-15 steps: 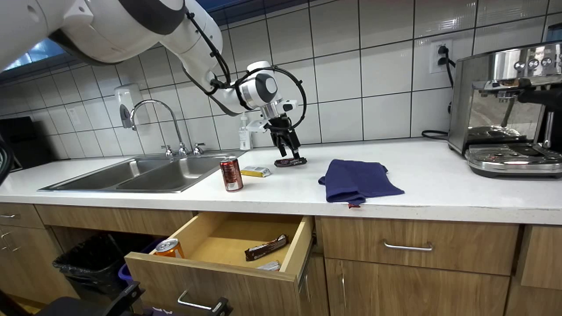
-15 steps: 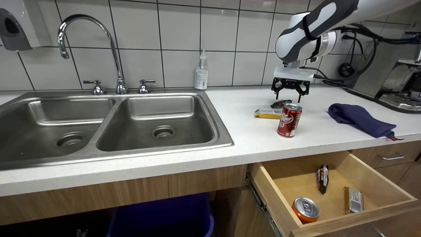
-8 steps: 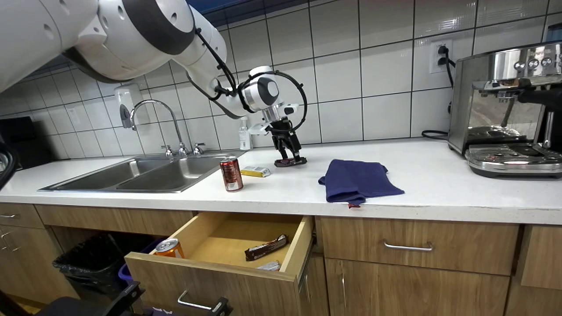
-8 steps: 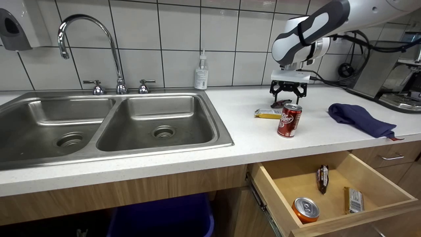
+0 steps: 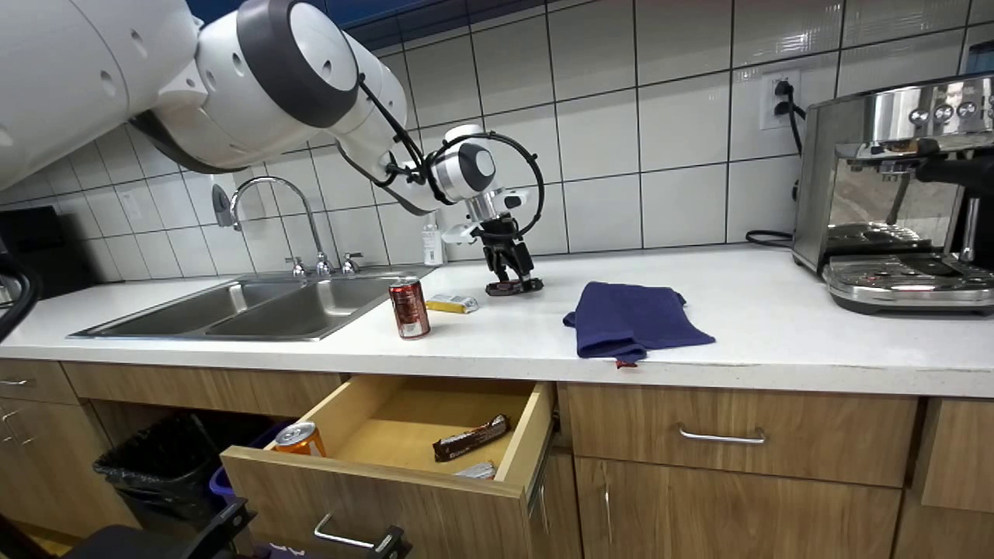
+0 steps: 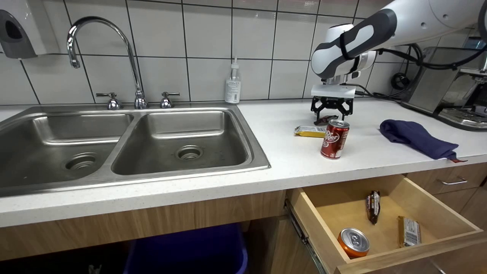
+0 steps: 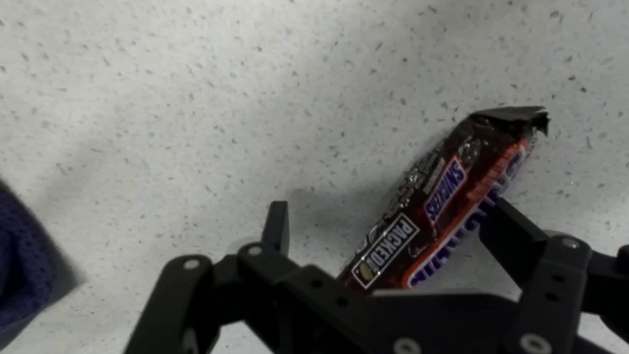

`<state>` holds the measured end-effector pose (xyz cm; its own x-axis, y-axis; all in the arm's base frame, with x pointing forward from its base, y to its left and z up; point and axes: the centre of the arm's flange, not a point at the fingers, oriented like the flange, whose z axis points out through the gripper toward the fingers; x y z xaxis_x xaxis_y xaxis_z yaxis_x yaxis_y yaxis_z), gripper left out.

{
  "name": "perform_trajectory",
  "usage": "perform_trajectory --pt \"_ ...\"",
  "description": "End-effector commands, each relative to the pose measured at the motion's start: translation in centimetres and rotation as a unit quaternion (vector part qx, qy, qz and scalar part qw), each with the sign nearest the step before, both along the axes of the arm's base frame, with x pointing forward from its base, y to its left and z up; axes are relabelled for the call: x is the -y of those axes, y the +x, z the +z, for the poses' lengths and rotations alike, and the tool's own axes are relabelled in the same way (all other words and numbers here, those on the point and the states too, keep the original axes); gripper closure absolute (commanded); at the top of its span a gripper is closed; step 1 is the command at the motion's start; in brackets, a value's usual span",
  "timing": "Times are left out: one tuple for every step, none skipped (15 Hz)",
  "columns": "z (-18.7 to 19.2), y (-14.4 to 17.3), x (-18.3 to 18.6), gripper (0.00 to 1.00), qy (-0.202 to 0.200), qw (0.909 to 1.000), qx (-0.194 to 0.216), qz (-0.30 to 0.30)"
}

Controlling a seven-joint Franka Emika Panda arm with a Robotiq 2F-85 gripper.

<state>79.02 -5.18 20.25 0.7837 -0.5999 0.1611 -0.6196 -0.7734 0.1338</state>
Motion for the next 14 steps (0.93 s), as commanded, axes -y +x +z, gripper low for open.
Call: perform_trajectory --pt "-0.06 2.61 0.4 0.0 0.001 0.9999 -0.006 -0.015" --pt "-0.13 2.66 0.45 0.0 0.001 0.9998 -0.007 -0.016" --pt "-0.13 2.72 0.5 0.25 0.002 0.9998 -0.007 -0.018" --pt "-0.13 2.76 0.53 0.27 0.003 0.9998 -0.006 -0.018" --pt "0.06 2.84 0.47 0.34 0.003 0.9998 -0.004 -0.017" --pt "0.22 2.88 0.42 0.44 0.003 0.9999 -0.001 -0.017" --pt "0.35 2.95 0.36 0.51 0.003 0.9999 0.0 -0.016" --pt "0.37 3.0 0.34 0.59 0.002 0.9999 0.001 -0.015" --pt "0.41 3.06 0.35 0.66 0.003 0.9999 0.002 -0.015" --pt "0.45 3.06 0.36 0.73 0.003 0.9999 0.003 -0.015" --pt "0.48 3.05 0.35 0.81 0.003 0.9999 0.003 -0.014" --pt "0.47 3.02 0.37 0.88 0.003 0.9999 0.003 -0.014" --pt "0.45 2.99 0.39 0.96 0.003 0.9999 0.003 -0.014" --pt "0.49 2.83 0.43 0.99 0.003 0.9999 0.002 -0.014"
